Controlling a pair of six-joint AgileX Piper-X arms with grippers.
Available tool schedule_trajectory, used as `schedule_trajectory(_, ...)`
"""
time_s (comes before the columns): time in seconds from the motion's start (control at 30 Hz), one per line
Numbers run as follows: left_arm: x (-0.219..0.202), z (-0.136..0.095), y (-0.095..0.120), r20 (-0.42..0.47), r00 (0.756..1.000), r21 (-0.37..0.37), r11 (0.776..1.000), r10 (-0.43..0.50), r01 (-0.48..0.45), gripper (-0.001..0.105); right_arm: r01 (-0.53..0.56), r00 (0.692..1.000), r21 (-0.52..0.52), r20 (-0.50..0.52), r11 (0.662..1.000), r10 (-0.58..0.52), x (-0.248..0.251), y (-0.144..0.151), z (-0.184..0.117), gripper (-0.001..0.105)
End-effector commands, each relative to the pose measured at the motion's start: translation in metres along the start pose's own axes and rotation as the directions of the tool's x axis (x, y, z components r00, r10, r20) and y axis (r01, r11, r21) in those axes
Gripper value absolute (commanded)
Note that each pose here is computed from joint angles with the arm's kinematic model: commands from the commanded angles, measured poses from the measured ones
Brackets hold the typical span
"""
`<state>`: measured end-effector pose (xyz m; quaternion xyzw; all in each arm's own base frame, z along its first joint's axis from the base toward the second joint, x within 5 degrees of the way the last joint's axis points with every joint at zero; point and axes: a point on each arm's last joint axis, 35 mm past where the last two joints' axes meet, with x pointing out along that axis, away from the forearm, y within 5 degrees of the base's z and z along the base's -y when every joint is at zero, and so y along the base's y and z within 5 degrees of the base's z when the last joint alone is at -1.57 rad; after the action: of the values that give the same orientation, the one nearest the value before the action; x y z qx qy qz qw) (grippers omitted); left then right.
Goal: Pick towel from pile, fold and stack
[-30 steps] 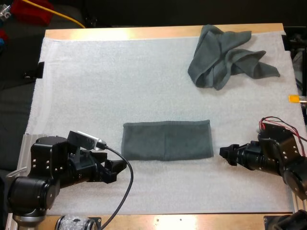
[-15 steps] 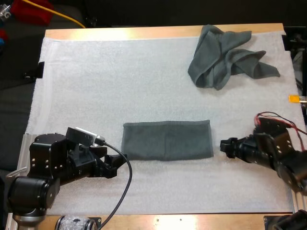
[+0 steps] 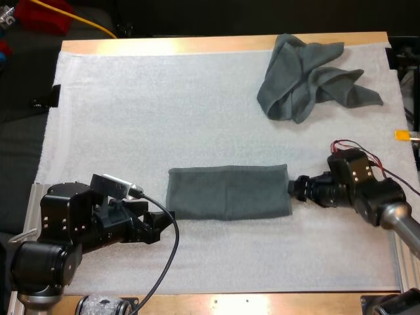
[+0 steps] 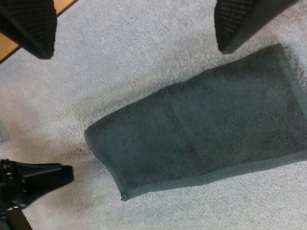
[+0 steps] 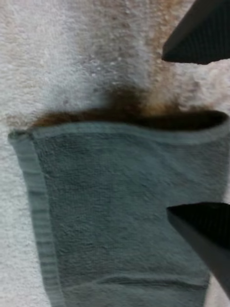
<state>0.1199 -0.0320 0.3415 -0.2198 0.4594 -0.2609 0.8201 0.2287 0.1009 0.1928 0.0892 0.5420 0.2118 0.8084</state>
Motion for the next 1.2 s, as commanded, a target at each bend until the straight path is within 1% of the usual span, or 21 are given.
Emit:
schedule_trajectory(0.0, -0.001, 0.001, -0.002, 0.001, 1.000, 0.003, 1.000, -0.023, 0.023, 0.066, -0.046, 0.999, -0.003, 0.013, 0.999, 0.046, 0.002, -0.001, 0.006, 0.060)
schedule_trajectory(0.23, -0.001, 0.001, -0.003, 0.000, 1.000, -0.002, 1.000, -0.025, 0.025, 0.066, -0.165, 0.986, 0.019, -0.020, 0.986, 0.166, 0.033, -0.009, 0.012, 0.060)
schedule_trajectory(0.47, -0.001, 0.001, -0.003, 0.000, 1.000, -0.002, 1.000, -0.025, 0.025, 0.066, -0.144, 0.984, 0.063, -0.100, 0.988, 0.150, 0.057, -0.018, 0.004, 0.060)
schedule_trajectory(0.6, -0.001, 0.001, -0.003, 0.000, 1.000, -0.002, 1.000, -0.025, 0.025, 0.066, -0.197, 0.971, 0.073, -0.124, 0.978, 0.205, 0.063, -0.018, 0.003, 0.060)
schedule_trajectory(0.67, -0.001, 0.001, -0.003, 0.000, 1.000, -0.002, 1.000, -0.025, 0.025, 0.066, -0.199, 0.968, 0.078, -0.137, 0.977, 0.208, 0.066, -0.018, 0.001, 0.060)
schedule_trajectory(0.9, -0.001, 0.001, -0.003, 0.000, 1.000, -0.002, 1.000, -0.025, 0.025, 0.066, -0.274, 0.928, 0.167, -0.212, 0.947, 0.306, 0.081, -0.022, -0.007, 0.060)
schedule_trajectory(1.1, -0.001, 0.001, -0.003, 0.000, 1.000, -0.002, 1.000, -0.025, 0.025, 0.066, -0.346, 0.894, 0.204, -0.226, 0.916, 0.388, 0.084, -0.020, -0.009, 0.060)
schedule_trajectory(1.17, -0.001, 0.001, -0.003, 0.000, 1.000, -0.003, 1.000, -0.025, 0.025, 0.066, -0.353, 0.889, 0.221, -0.225, 0.909, 0.399, 0.083, -0.020, -0.008, 0.060)
